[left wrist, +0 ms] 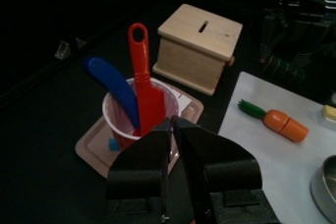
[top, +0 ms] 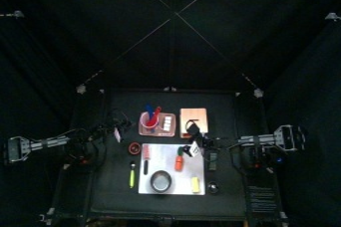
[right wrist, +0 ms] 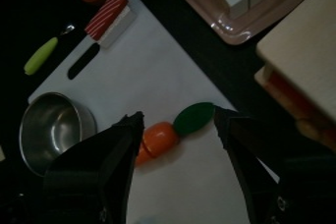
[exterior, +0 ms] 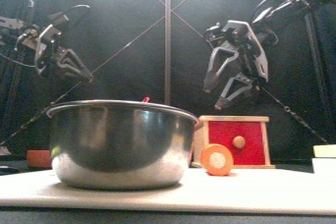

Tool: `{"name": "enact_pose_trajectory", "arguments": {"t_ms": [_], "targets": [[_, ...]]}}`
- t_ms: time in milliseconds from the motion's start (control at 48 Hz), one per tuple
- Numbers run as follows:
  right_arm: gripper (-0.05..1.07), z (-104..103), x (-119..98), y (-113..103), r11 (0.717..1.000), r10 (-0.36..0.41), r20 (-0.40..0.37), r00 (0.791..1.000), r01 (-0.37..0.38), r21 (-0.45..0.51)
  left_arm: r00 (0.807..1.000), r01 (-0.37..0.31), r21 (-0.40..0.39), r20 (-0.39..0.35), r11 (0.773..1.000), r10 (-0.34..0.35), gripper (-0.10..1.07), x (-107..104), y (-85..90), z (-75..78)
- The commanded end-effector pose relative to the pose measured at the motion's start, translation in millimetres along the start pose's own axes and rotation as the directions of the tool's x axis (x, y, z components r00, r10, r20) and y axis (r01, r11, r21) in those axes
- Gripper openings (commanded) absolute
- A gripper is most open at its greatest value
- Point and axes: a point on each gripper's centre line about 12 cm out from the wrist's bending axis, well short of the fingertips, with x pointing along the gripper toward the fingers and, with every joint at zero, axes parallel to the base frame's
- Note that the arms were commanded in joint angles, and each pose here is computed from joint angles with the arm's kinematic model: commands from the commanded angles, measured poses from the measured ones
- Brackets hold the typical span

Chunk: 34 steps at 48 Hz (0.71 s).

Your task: Put carrot onto cutting board

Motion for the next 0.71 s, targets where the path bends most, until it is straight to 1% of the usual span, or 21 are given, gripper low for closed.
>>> {"name": "enact_pose_trajectory", "arguments": {"t_ms": [0,146,250,417,521,604,688], "targets": [[0.91,17,-27,12,0.996,0.055,0.090,0.994,-0.048,-0.077,0.998,0.036,0.015,0.058,0.999,-0.037,0.54,1,-10.4,17.0],[0.91,24,-56,18,0.970,0.139,0.187,0.973,-0.096,-0.225,0.991,0.100,0.030,0.092,0.995,-0.102,0.54,0,-26.6,24.6],[0.90,30,-68,18,0.952,0.165,0.232,0.959,-0.092,-0.293,0.986,0.122,0.034,0.114,0.992,-0.125,0.54,-1,-33.0,28.3],[0.90,39,-72,8,0.933,0.127,0.274,0.953,-0.021,-0.360,0.977,0.152,0.048,0.144,0.987,-0.158,0.54,0,-43.0,39.0],[0.90,52,-72,-3,0.918,0.089,0.316,0.945,0.045,-0.394,0.977,0.153,0.053,0.144,0.987,-0.159,0.54,5,-45.2,43.4],[0.90,57,-70,-9,0.917,0.067,0.329,0.942,0.072,-0.393,0.978,0.152,0.053,0.135,0.987,-0.158,0.54,9,-46.3,43.9],[0.90,56,-65,-10,0.918,0.057,0.315,0.947,0.075,-0.390,0.979,0.154,0.049,0.126,0.987,-0.159,0.54,12,-47.6,43.0]]}}
